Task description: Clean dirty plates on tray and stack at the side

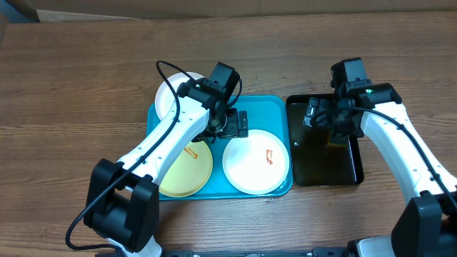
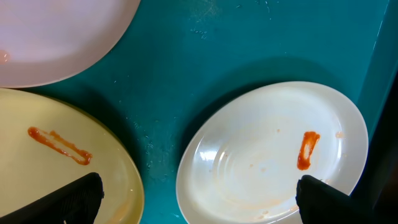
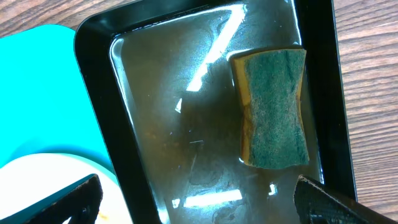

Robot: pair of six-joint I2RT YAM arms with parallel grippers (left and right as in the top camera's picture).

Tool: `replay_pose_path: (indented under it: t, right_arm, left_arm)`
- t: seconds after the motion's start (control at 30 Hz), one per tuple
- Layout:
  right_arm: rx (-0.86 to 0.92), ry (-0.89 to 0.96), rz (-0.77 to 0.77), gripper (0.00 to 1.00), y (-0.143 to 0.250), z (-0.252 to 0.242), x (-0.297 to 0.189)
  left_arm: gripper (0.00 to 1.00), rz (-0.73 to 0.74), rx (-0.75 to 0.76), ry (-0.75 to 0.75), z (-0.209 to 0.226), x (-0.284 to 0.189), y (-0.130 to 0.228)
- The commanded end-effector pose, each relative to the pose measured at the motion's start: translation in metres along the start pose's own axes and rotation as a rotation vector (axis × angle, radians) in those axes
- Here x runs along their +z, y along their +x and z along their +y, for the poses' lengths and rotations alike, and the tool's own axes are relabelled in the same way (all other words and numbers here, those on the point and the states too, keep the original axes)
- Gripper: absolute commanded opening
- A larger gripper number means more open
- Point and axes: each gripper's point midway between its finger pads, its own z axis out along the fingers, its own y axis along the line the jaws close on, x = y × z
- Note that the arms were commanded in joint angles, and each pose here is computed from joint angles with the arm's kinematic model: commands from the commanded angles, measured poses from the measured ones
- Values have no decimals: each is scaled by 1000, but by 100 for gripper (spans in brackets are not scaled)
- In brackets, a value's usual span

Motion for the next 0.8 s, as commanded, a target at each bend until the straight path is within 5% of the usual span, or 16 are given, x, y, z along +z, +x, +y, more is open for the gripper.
replay_pose_path:
  t: [0.0, 0.47, 0.77]
  right_arm:
    - [-9, 10, -4, 100, -1, -2, 3]
    - [-8, 30, 47, 100, 11, -7, 1]
    - [-8, 21, 23, 73, -4, 0, -60]
  left_arm:
    - [100, 10, -8, -14, 1, 6, 1]
    - [100, 10, -8, -14, 1, 6, 1]
    - [100, -73, 2, 43, -12, 5, -19]
